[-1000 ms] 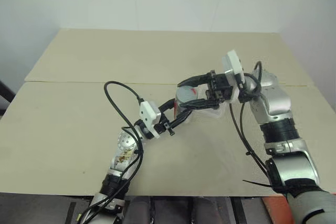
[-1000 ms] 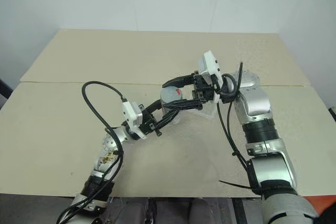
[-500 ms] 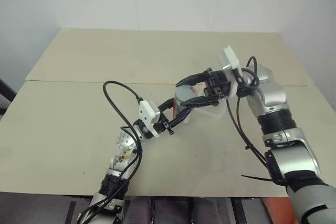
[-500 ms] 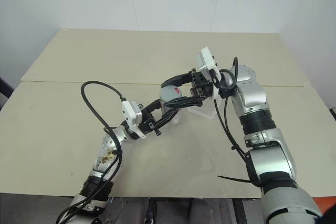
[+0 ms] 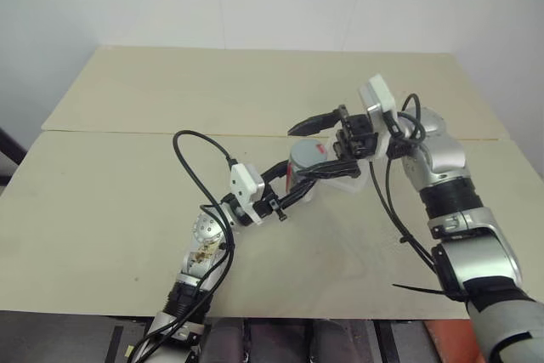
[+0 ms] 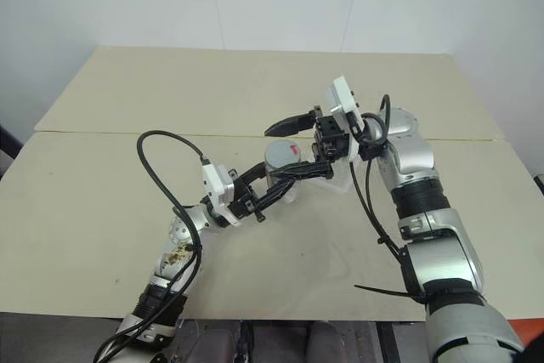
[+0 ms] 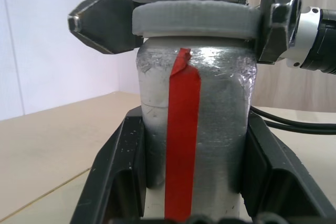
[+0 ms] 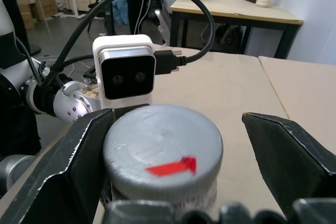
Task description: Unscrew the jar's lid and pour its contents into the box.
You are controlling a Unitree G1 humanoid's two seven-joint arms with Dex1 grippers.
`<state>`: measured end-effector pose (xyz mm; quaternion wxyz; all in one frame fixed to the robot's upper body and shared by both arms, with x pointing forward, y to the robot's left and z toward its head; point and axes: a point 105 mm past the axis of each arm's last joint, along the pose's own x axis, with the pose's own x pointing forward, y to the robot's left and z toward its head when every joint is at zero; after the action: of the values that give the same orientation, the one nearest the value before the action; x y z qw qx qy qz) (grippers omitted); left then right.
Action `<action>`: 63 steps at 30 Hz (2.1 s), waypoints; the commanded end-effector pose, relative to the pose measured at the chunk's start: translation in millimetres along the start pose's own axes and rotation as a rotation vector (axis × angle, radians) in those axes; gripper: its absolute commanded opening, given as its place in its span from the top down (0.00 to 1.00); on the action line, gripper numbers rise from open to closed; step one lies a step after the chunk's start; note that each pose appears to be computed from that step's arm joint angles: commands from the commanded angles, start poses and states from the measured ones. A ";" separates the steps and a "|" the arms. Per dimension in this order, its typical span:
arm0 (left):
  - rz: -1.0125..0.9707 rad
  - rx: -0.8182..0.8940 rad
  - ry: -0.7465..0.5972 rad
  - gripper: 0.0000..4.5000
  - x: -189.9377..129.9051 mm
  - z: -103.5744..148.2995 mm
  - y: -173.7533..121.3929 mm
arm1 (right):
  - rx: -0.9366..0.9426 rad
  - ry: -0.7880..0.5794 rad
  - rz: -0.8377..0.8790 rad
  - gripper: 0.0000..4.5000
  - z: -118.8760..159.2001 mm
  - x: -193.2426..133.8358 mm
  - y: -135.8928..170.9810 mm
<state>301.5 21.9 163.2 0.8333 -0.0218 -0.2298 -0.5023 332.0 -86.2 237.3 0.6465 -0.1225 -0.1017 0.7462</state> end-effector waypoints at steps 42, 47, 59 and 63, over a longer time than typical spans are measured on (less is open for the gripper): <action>-0.069 0.039 -0.051 0.58 11.3 7.3 -4.2 | -0.196 0.016 -0.341 0.01 27.3 0.4 22.8; -0.073 0.034 -0.050 0.58 10.7 6.5 -6.0 | -0.179 0.021 -0.336 0.01 25.2 -9.3 27.0; -0.074 0.044 -0.043 0.58 5.4 7.1 -1.9 | -0.154 0.026 -0.361 0.01 21.3 -31.5 36.0; -0.076 0.047 -0.038 0.58 3.4 6.3 -0.6 | -0.127 0.045 -0.377 0.01 16.0 -41.0 37.8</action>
<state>303.8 19.5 160.6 0.8165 -0.0047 -0.2329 -0.5282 300.2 -125.3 232.9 0.7680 -0.1511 -0.1355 0.6075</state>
